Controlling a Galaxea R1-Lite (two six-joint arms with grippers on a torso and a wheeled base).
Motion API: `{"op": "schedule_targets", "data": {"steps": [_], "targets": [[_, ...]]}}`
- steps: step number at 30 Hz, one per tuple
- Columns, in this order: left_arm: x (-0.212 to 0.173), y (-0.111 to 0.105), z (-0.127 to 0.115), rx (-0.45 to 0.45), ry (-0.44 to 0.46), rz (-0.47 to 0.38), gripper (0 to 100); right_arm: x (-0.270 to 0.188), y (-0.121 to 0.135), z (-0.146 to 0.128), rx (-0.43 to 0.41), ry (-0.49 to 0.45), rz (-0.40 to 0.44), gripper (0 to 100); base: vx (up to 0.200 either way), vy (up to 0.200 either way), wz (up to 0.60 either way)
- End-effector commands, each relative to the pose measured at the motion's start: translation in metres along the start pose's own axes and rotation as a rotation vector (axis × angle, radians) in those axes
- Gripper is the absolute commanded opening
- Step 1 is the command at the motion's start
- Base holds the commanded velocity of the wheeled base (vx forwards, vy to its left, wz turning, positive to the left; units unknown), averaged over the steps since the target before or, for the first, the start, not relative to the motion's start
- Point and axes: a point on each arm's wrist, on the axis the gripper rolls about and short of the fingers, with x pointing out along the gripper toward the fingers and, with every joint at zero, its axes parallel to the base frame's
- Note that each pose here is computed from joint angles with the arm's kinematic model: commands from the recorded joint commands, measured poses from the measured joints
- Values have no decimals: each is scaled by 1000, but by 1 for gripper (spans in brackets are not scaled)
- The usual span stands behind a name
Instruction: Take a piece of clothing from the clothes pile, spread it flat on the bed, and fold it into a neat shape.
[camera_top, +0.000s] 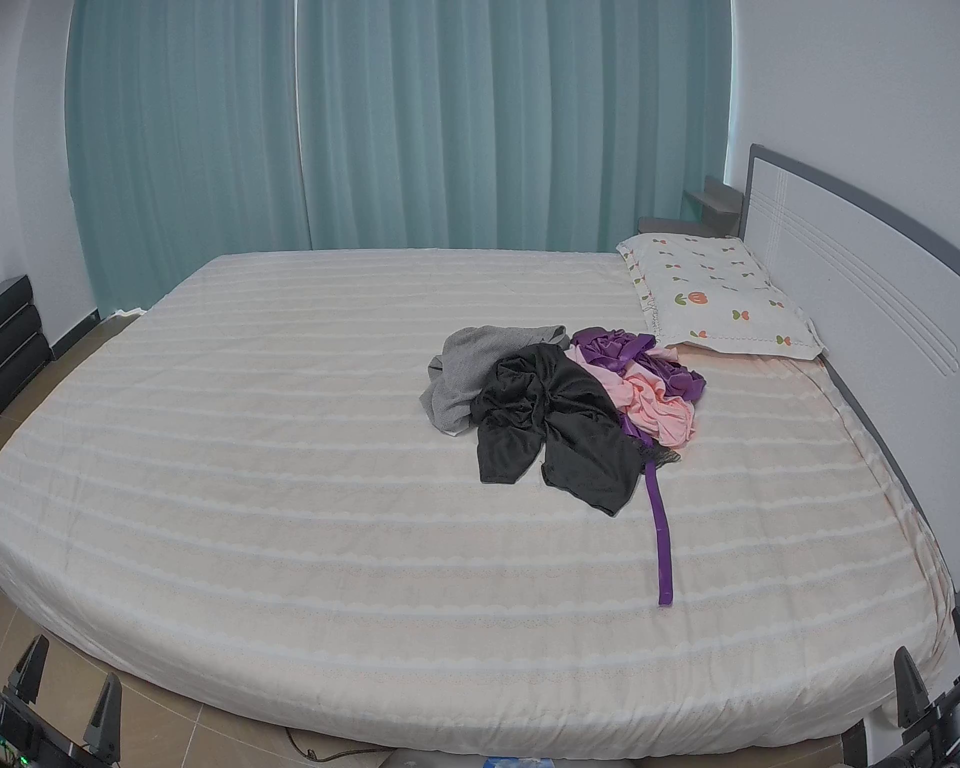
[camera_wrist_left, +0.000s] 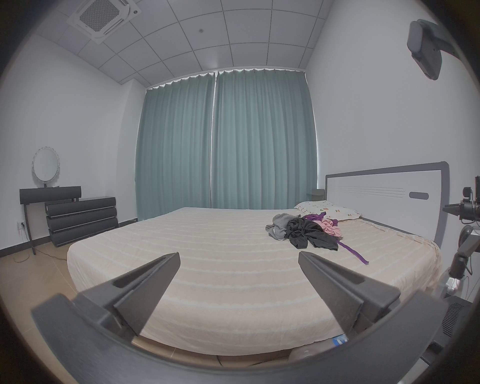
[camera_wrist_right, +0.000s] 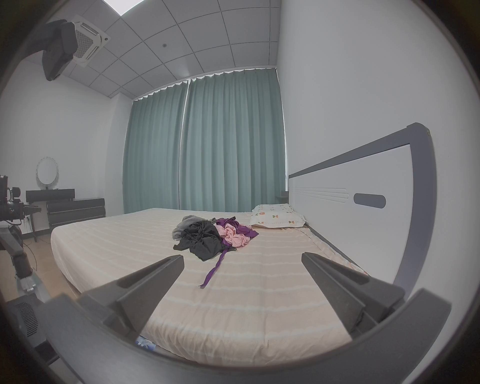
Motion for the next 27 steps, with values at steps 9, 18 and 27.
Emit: {"op": "schedule_targets", "data": {"steps": [9, 18, 27], "targets": [[0, 0, -5, -1, 3, 0, 100, -7, 0, 96, 67, -143, 86, 100, 0, 0, 0], [0, 0, -5, -1, 5, 0, 100, 55, 4, 65, 87, 284, 244, 100, 0, 0, 0], [0, 0, -5, -1, 5, 0, 100, 162, 25, 48, 224, 584, 325, 100, 0, 0, 0]]}}
